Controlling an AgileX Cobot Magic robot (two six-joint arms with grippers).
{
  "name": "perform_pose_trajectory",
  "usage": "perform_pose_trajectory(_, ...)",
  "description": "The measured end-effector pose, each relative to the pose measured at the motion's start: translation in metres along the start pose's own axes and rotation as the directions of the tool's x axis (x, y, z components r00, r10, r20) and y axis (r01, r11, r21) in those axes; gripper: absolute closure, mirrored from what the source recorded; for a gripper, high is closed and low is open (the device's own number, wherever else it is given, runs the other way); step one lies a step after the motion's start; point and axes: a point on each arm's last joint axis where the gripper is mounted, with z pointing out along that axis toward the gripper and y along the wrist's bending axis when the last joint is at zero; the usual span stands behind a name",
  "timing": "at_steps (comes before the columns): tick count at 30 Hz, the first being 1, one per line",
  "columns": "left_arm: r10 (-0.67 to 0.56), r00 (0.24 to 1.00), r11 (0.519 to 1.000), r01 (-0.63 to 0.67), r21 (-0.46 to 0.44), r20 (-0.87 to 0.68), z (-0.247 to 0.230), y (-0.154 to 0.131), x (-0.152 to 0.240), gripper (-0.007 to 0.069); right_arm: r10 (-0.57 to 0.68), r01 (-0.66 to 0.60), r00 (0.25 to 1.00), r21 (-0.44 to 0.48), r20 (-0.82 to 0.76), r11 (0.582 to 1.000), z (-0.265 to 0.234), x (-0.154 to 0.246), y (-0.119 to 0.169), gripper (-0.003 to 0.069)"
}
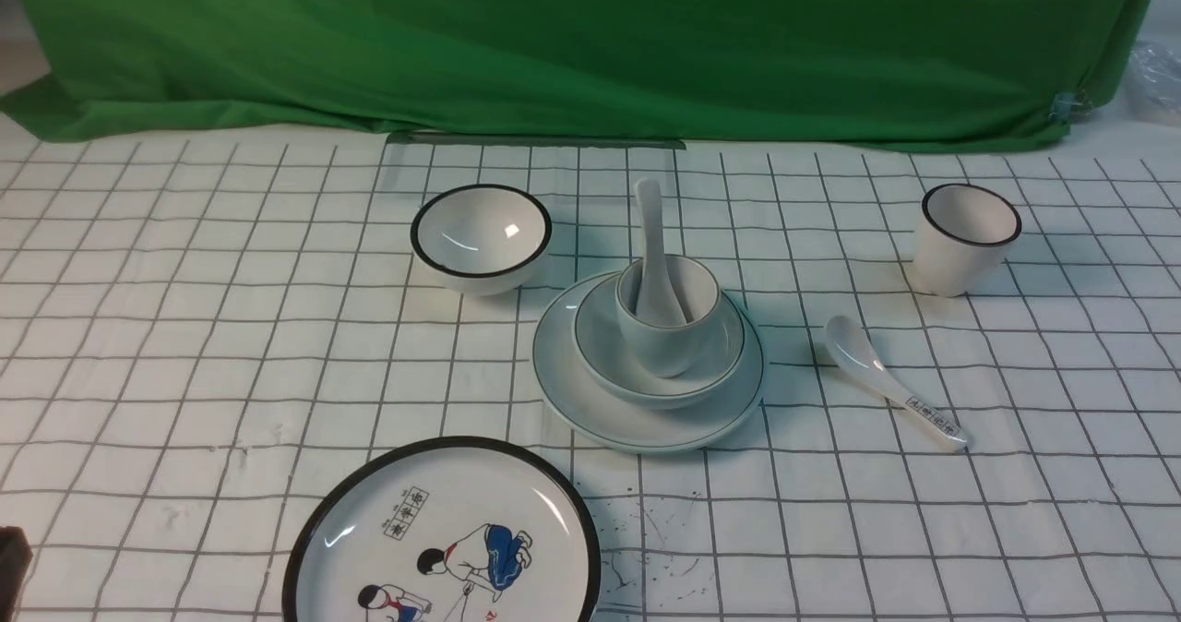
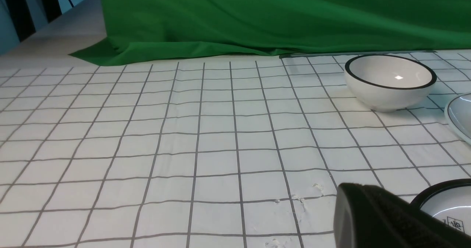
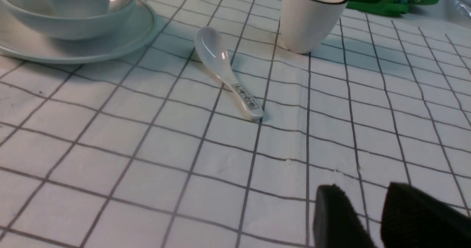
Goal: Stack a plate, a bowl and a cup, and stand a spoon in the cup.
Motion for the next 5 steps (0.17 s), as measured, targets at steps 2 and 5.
perform_pose_trajectory(2,0.000,1.000,1.000,0.000,0.000,0.000,0.0000,0.0000,0.0000,0.0624,0.000,0.000,1.000,0.000,0.000,1.000,0.0000,0.0000,0.0000,0.0421)
perform_pose_trajectory(5,0.001,1.000,1.000,-0.001,0.000,0.000,0.0000,0.0000,0.0000,0.0624,0.000,0.000,1.000,0.000,0.000,1.000,0.0000,0.0000,0.0000,0.0421)
